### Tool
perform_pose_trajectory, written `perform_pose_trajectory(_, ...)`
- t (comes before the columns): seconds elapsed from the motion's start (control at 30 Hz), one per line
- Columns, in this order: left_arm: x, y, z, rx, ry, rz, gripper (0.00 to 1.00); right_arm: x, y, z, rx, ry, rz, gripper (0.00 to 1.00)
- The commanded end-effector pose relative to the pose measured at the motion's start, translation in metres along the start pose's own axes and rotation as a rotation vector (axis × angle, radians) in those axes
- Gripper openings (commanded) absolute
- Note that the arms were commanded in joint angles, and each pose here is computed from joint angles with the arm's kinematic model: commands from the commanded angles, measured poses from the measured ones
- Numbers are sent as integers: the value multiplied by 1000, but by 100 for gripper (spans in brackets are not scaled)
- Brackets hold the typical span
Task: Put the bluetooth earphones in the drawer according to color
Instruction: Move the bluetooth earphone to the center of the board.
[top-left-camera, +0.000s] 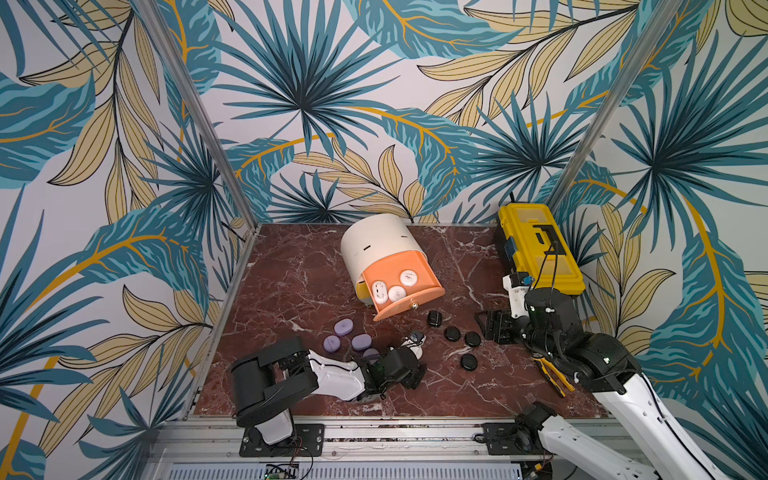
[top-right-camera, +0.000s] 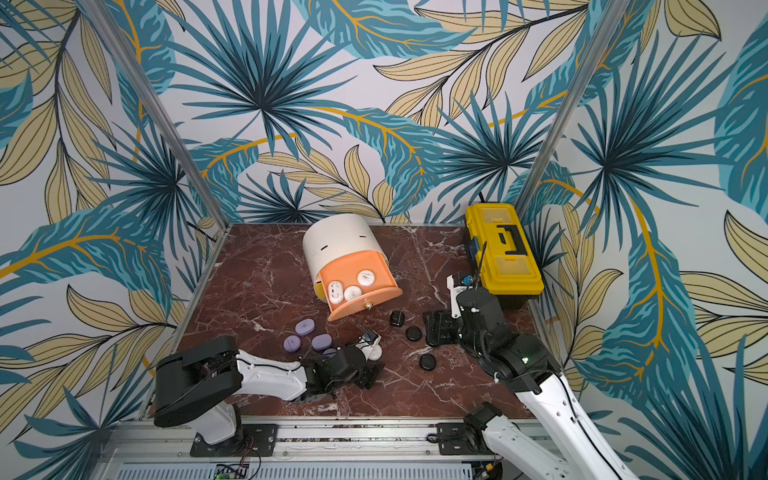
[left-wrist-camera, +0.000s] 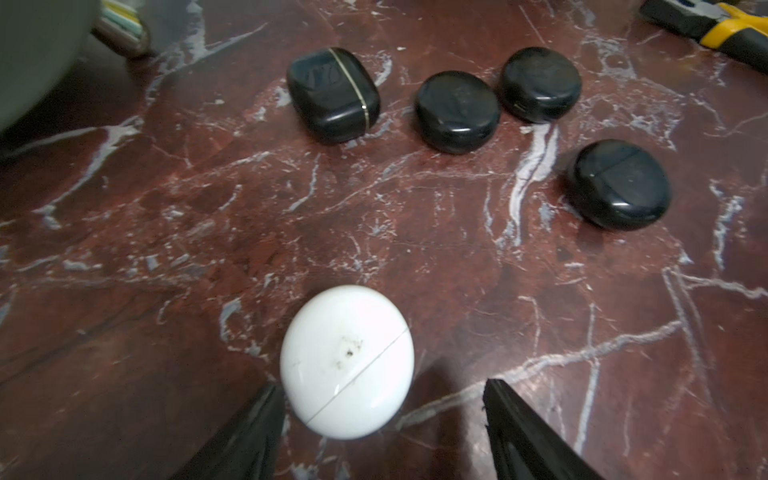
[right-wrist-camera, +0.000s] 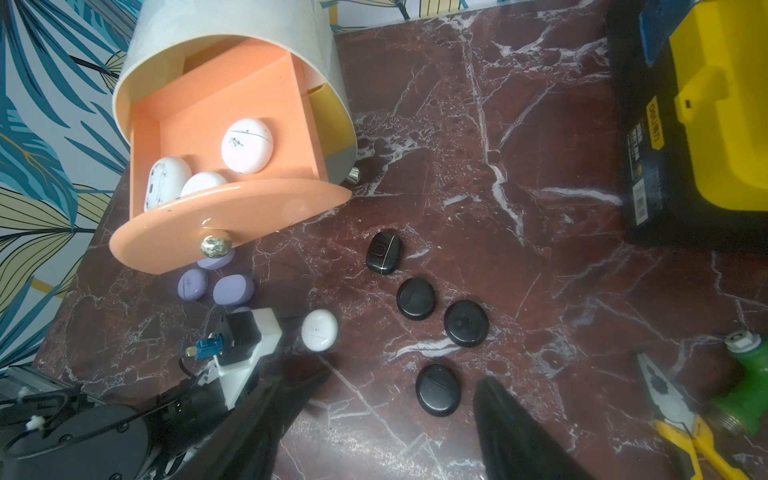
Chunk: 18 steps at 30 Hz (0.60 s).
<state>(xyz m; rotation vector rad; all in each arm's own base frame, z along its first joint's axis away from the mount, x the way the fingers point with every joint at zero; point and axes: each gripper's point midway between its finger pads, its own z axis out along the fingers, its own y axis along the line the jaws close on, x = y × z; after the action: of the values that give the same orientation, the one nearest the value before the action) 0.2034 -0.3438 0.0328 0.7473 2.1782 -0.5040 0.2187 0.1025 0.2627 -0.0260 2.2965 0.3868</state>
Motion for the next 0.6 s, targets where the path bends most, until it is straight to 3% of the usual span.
perform_pose_trajectory(0.0,1,-3,-1,22,-5,14,83,8,-8,2,29,11,6,77)
perform_pose_trajectory(0.17,4,9,5,-62,38,21,91,11,-9,2,28,14,4,76)
perform_pose_trajectory(0.27,4,9,12,-83,58,19,91,11,-10,0,30,11,0,77)
perform_pose_trajectory(0.47,2,6,20,-94,73,11,79,12,-12,-1,33,6,-3,77)
perform_pose_trajectory(0.57,2,7,21,-100,77,10,68,13,-12,-1,35,9,-5,77)
